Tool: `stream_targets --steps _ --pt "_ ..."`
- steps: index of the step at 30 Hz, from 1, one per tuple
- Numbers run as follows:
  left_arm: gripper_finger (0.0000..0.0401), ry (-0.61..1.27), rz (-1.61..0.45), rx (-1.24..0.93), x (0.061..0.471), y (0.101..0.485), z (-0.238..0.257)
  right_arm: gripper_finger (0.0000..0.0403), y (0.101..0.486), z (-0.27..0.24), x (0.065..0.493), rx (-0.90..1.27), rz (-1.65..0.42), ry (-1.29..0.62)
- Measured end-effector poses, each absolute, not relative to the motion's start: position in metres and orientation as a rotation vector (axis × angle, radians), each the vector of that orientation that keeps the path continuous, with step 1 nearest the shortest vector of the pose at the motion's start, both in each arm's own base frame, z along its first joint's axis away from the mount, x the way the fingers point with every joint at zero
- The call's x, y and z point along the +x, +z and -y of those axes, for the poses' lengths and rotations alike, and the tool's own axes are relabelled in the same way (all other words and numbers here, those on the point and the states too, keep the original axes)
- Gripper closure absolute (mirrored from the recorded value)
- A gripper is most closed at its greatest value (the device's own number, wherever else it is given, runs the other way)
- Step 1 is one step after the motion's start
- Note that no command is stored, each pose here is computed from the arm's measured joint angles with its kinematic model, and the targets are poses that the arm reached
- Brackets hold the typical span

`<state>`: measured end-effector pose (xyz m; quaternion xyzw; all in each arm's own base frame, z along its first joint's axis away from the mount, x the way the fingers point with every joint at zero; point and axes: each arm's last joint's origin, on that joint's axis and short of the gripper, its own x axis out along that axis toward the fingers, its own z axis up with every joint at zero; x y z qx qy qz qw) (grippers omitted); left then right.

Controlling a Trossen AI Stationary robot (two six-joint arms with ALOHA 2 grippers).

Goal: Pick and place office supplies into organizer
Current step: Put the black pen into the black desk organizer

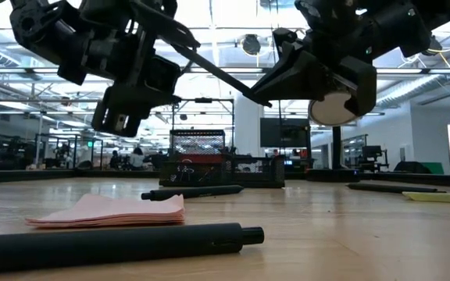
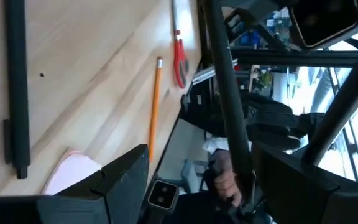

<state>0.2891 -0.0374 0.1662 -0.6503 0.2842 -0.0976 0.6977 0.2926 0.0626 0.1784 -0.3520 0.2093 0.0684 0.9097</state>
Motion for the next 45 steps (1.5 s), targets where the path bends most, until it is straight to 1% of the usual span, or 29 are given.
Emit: stream_targets --steps 5,12,15,17,25,28,30,34,45 --pt "0.0116 -0.25 -0.6 -1.458 0.2923 0.1668 0.0385 0.0376 0.1772 -0.0653 0.2913 -0.734 -0.441 0.154" --pt "0.0117 -0.24 -0.591 -1.464 0.2927 0.1669 0.0356 0.0376 0.1776 -0.0654 0.2915 -0.738 -0.436 0.154" --pt "0.0126 -0.224 -0.577 -1.464 0.293 0.1669 0.0341 0.0377 0.1781 -0.0656 0.2917 -0.738 -0.43 0.154" --pt "0.0147 -0.223 -0.568 -1.455 0.2933 0.1671 0.0323 0.0375 0.1785 -0.0657 0.2919 -0.737 -0.425 0.153" --pt "0.0266 -0.212 -0.531 -1.424 0.294 0.168 0.031 0.0377 0.1794 -0.0658 0.2924 -0.732 -0.415 0.149" --pt "0.0295 -0.211 -0.521 -1.422 0.2942 0.1685 0.0307 0.0376 0.1794 -0.0658 0.2924 -0.731 -0.415 0.15" --pt "0.0305 -0.21 -0.521 -1.423 0.2942 0.1685 0.0307 0.0376 0.1793 -0.0658 0.2923 -0.728 -0.416 0.15" --pt "0.0303 -0.202 -0.513 -1.428 0.2944 0.1686 0.0306 0.0377 0.1786 -0.0658 0.292 -0.728 -0.424 0.152" --pt "0.0267 -0.187 -0.511 -1.456 0.2944 0.1686 0.0322 0.0378 0.1753 -0.0658 0.2921 -0.728 -0.442 0.158"
